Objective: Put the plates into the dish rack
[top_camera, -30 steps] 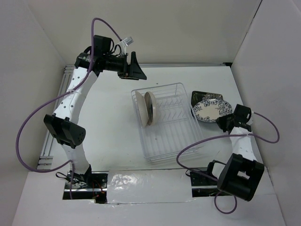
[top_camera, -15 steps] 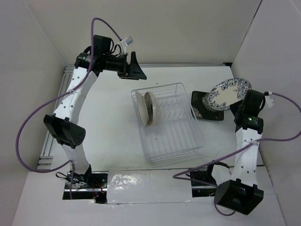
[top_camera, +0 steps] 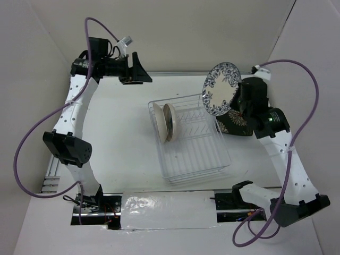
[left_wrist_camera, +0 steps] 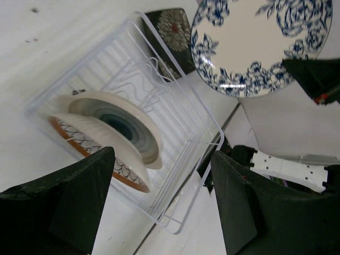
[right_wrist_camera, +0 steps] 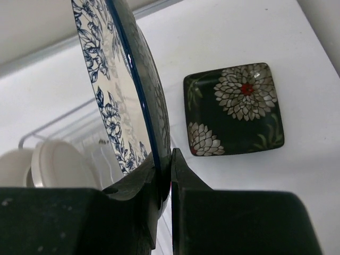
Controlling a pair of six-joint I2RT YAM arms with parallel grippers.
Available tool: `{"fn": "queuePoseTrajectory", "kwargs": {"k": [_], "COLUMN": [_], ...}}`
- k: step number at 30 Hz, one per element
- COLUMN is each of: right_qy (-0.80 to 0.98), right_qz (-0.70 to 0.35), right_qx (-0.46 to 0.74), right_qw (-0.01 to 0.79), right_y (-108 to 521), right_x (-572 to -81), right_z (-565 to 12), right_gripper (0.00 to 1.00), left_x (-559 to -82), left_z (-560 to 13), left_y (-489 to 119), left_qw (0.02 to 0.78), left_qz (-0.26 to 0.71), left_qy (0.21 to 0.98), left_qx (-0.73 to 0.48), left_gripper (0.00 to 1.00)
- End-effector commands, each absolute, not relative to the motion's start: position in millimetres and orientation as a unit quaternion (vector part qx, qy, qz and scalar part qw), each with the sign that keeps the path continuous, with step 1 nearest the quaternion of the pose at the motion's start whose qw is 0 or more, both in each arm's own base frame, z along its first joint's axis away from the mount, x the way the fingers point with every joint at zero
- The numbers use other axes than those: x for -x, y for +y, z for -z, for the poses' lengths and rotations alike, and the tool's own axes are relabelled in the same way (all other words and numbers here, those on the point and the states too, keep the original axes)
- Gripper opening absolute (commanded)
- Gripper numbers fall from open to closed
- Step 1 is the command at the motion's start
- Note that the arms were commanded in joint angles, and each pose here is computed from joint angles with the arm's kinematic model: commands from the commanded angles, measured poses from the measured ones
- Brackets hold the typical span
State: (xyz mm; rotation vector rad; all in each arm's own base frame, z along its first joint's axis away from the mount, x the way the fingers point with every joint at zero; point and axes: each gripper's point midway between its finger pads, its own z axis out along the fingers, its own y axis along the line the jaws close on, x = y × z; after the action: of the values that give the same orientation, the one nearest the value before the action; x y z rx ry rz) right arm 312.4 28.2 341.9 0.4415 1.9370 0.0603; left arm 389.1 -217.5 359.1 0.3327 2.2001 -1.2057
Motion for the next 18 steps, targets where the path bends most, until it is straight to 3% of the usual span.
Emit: {"fn": "queuePoseTrajectory", "kwargs": {"k": [1,18], "right_qy": [0.78,0.824], "right_qz": [0.005,0.037], "right_qx": [-0.181,-0.134], "right_qw": [0.599,0.549], "right_y": [37.1,136.4], "right_x": [-313.7,-315.0], "right_z": [-389.9,-355.7], "right_gripper": [0.0,0.0], "left_x": [-387.7,-391.1], "left_z": [-392.5,-389.7], "left_y": [-183.2,-135.7], "left_qw": [0.355,0.368], "left_qz": [0.447,0.445], "left_qy": [0.815,0.816], "left_qx": [-0.1,-0.031], "left_gripper": [0.85,0.85]}}
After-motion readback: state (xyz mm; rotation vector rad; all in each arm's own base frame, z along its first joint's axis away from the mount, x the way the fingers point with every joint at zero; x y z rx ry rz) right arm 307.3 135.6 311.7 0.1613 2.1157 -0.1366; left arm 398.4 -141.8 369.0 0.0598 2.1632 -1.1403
